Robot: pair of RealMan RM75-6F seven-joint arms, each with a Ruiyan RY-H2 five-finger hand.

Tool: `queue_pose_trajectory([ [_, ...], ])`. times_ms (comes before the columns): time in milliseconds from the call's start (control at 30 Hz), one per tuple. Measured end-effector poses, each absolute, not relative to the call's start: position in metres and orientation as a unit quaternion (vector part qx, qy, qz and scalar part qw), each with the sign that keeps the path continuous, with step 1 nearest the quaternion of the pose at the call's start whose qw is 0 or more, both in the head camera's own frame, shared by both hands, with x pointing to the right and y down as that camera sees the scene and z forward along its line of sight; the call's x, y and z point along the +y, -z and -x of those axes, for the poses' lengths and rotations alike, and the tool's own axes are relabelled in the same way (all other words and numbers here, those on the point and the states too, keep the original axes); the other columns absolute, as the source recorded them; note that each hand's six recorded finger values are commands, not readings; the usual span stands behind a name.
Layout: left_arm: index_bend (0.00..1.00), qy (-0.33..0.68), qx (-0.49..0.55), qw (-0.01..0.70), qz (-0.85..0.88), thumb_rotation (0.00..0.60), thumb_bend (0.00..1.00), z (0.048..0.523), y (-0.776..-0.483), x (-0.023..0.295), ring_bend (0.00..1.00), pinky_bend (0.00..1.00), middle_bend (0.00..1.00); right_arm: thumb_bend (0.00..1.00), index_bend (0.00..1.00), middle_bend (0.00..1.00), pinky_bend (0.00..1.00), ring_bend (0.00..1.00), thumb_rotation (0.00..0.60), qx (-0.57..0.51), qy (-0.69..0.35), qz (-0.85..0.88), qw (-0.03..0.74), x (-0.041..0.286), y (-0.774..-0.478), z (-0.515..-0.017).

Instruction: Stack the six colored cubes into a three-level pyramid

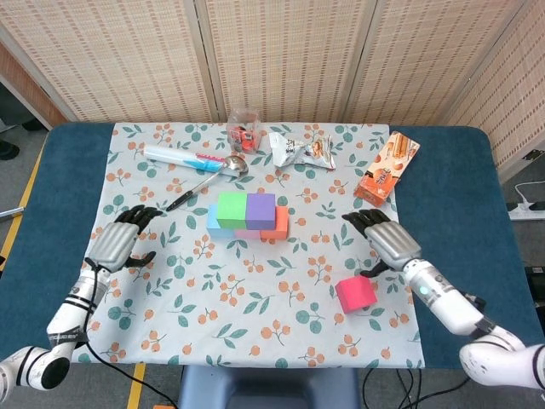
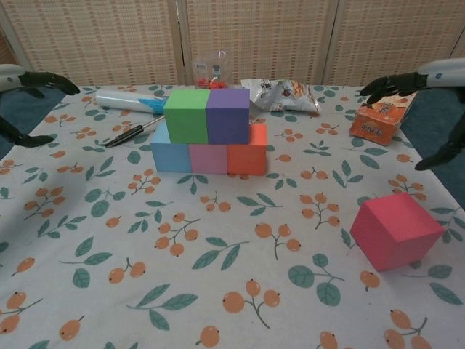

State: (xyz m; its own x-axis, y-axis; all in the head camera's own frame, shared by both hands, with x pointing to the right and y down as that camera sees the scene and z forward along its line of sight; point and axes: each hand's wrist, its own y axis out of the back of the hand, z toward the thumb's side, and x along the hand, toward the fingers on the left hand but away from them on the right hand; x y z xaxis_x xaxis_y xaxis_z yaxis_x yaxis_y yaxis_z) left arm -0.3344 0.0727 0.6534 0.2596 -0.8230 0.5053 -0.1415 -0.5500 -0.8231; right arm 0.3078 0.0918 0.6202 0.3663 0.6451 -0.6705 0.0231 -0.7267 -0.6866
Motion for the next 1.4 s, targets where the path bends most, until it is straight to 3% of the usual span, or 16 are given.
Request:
queue_pose_trajectory([
  [233,0.24,0.493,0.402,0.376,0.674,0.6,0.32,0.367,-0.627,0.071,0.11,0.14,0.17,0.01,0.12,0.2,0.11,0.0,0.6,-0.204,-0.512,0.772,0.318,0.143,-0.607,-0.351],
  [533,0.24,0.496,0.428,0.393,0.645,0.6,0.32,0.405,-0.61,0.105,0.11,0.14,0.17,0.0,0.13,0.2,0.11,0.0,0.6,-0.162,-0.515,0.771,0.336,0.167,-0.64,-0.345],
  [933,0.24,0.49,0.433,0.386,0.65,0.6,0.32,0.413,-0.603,0.12,0.11,0.14,0.17,0.04,0.32,0.29,0.13,0.06,0.6,-0.139,-0.517,0.769,0.349,0.174,-0.668,-0.328],
  [1133,0.24,0.486,0.433,0.381,0.656,0.6,0.32,0.411,-0.605,0.121,0.11,0.14,0.17,0.22,0.58,0.37,0.19,0.16,0.6,-0.158,-0.506,0.771,0.353,0.171,-0.67,-0.32],
  [1400,0.24,0.48,0.434,0.383,0.659,0.6,0.32,0.412,-0.602,0.122,0.11,0.14,0.17,0.22,0.6,0.4,0.22,0.19,0.6,-0.198,-0.472,0.788,0.344,0.148,-0.637,-0.292],
])
